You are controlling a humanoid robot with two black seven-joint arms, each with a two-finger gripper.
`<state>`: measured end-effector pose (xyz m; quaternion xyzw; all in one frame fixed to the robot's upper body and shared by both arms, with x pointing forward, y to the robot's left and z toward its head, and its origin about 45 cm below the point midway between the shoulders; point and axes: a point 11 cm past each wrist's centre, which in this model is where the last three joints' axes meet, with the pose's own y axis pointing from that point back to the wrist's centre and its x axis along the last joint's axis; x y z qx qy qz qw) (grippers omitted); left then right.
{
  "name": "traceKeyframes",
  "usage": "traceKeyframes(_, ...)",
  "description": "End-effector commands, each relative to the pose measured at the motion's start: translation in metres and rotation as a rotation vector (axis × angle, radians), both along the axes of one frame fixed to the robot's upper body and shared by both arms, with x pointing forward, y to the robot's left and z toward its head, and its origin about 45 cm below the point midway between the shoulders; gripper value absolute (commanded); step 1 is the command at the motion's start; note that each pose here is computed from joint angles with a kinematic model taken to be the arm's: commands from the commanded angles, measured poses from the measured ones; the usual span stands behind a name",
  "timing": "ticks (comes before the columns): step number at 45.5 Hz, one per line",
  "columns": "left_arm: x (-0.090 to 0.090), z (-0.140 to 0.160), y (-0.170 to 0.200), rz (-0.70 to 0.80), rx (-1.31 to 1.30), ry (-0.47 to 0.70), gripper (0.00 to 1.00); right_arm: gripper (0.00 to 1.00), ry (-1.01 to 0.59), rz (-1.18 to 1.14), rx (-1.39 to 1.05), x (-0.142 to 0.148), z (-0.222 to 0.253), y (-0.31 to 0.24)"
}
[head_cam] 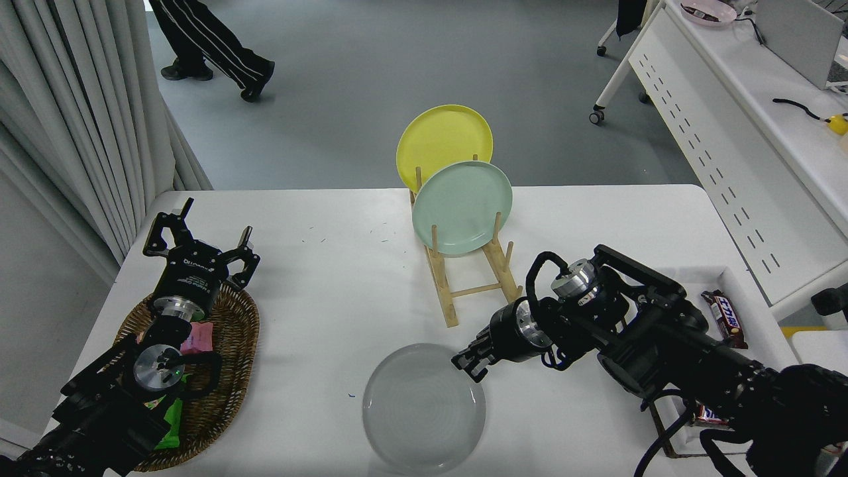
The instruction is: Place the plate on the table
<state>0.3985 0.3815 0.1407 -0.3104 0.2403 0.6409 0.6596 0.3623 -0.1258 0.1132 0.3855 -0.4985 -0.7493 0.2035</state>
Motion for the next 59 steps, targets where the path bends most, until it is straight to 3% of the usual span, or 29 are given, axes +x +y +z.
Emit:
traceKeyframes(1, 0.000, 0.000, 0.000, -0.001, 0.000, 0.001, 1.00, 0.00, 0.005, -0.009, -0.008, 0.001, -0.002, -0.004)
traceKeyframes(26, 0.000, 0.000, 0.000, -0.001, 0.000, 0.001, 1.00, 0.00, 0.004, -0.007, -0.005, 0.002, -0.001, -0.003)
traceKeyframes(27, 0.000, 0.000, 0.000, 0.000, 0.000, 0.000, 1.00, 0.05, 0.004, -0.009, -0.003, 0.002, -0.001, -0.003)
traceKeyframes(29, 0.000, 0.000, 0.000, -0.001, 0.000, 0.001, 1.00, 0.29, 0.004, -0.009, -0.003, 0.002, -0.001, -0.003)
traceKeyframes(30, 0.000, 0.000, 0.000, -0.001, 0.000, 0.001, 1.00, 0.35, 0.004, -0.009, -0.003, 0.002, -0.001, -0.003)
traceKeyframes(33, 0.000, 0.000, 0.000, 0.000, 0.000, 0.000, 1.00, 0.38, 0.003, -0.010, -0.001, 0.003, 0.000, -0.003)
traceKeyframes(37, 0.000, 0.000, 0.000, -0.001, 0.000, 0.001, 1.00, 0.63, 0.018, -0.002, 0.013, 0.001, 0.001, -0.002)
traceKeyframes(41, 0.000, 0.000, 0.000, 0.000, 0.000, 0.000, 1.00, 0.68, 0.028, 0.008, 0.021, 0.000, 0.002, -0.001)
traceKeyframes(44, 0.000, 0.000, 0.000, 0.000, 0.000, 0.000, 1.00, 0.81, 0.027, 0.010, 0.023, 0.000, 0.003, 0.000)
traceKeyframes(51, 0.000, 0.000, 0.000, 0.000, 0.000, 0.000, 1.00, 0.83, 0.021, 0.014, 0.027, 0.001, 0.005, 0.002)
traceKeyframes(53, 0.000, 0.000, 0.000, -0.001, 0.000, 0.001, 1.00, 0.89, 0.020, 0.017, 0.031, 0.001, 0.006, 0.003)
traceKeyframes(54, 0.000, 0.000, 0.000, 0.000, 0.000, 0.000, 1.00, 0.98, 0.017, 0.018, 0.036, 0.001, 0.008, 0.004)
traceKeyframes(59, 0.000, 0.000, 0.000, 0.000, 0.000, 0.000, 1.00, 1.00, 0.007, 0.041, 0.054, -0.001, 0.013, 0.012)
